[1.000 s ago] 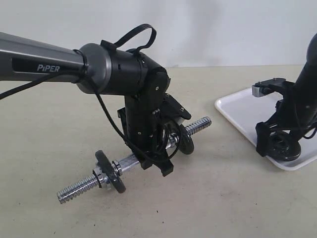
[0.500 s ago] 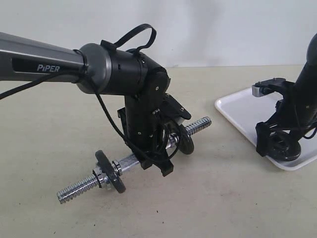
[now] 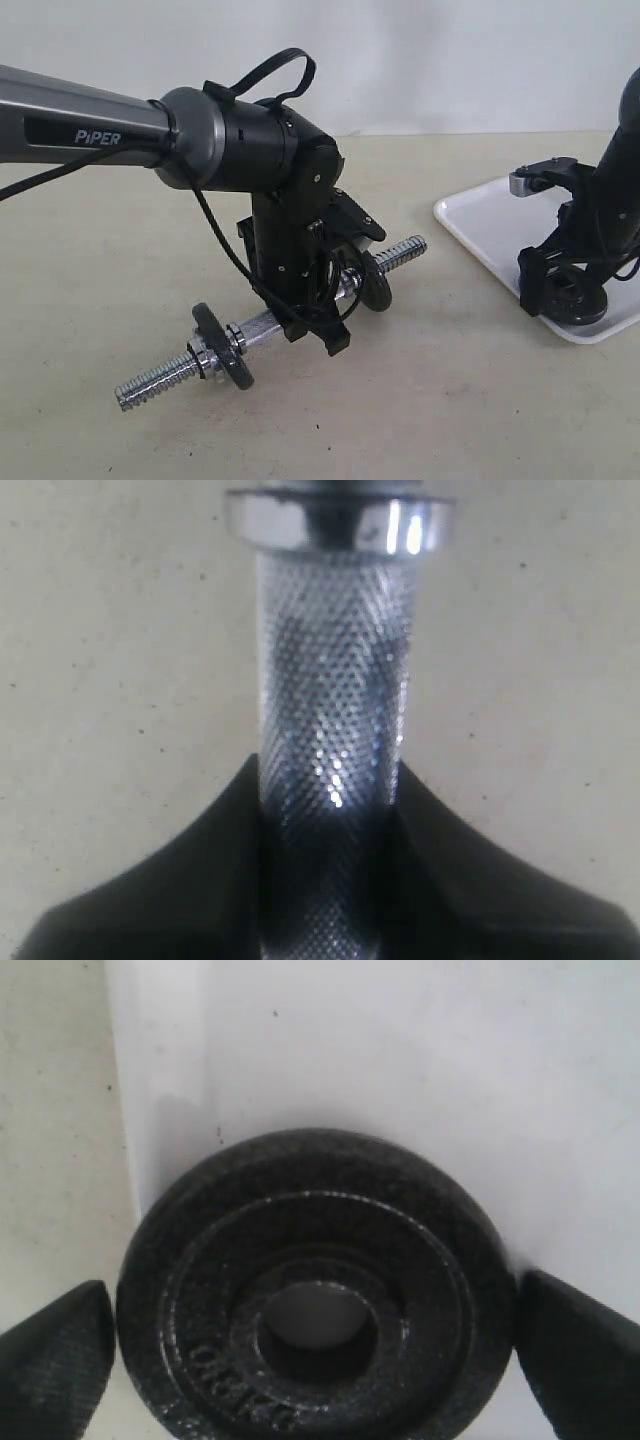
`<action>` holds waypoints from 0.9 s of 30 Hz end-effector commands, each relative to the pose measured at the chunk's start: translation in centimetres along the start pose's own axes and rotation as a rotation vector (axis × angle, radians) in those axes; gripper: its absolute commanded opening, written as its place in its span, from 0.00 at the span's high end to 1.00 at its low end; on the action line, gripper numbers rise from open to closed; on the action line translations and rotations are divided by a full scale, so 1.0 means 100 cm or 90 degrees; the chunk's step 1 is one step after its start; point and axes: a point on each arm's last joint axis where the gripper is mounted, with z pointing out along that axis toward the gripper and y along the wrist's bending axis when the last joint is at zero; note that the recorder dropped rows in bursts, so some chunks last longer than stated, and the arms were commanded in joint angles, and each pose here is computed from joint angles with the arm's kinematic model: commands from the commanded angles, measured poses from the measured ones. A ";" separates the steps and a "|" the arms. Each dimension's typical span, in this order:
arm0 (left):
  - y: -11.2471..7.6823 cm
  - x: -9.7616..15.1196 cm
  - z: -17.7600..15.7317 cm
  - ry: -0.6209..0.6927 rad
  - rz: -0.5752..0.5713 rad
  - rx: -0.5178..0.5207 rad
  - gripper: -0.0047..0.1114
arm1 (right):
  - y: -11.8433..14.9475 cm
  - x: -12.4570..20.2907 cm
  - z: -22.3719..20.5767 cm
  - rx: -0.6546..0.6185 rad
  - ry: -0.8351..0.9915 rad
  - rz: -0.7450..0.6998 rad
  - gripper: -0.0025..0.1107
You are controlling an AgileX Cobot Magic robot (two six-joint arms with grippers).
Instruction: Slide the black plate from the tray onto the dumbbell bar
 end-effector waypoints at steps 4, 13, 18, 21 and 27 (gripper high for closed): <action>0.004 -0.003 -0.026 -0.046 0.004 -0.017 0.92 | -0.001 0.000 0.001 0.004 0.005 -0.005 0.28; 0.004 -0.003 -0.026 -0.046 0.005 -0.018 0.92 | -0.001 0.000 0.001 0.003 0.005 -0.001 0.95; 0.004 -0.003 -0.026 -0.046 0.005 -0.018 0.92 | 0.001 -0.001 0.001 -0.007 -0.002 0.010 0.94; 0.004 -0.003 -0.026 -0.046 0.005 -0.018 0.92 | 0.001 -0.001 0.001 -0.007 -0.002 0.017 0.94; 0.004 -0.003 -0.026 -0.046 0.005 -0.018 0.92 | 0.002 0.001 0.001 -0.016 0.010 0.021 0.94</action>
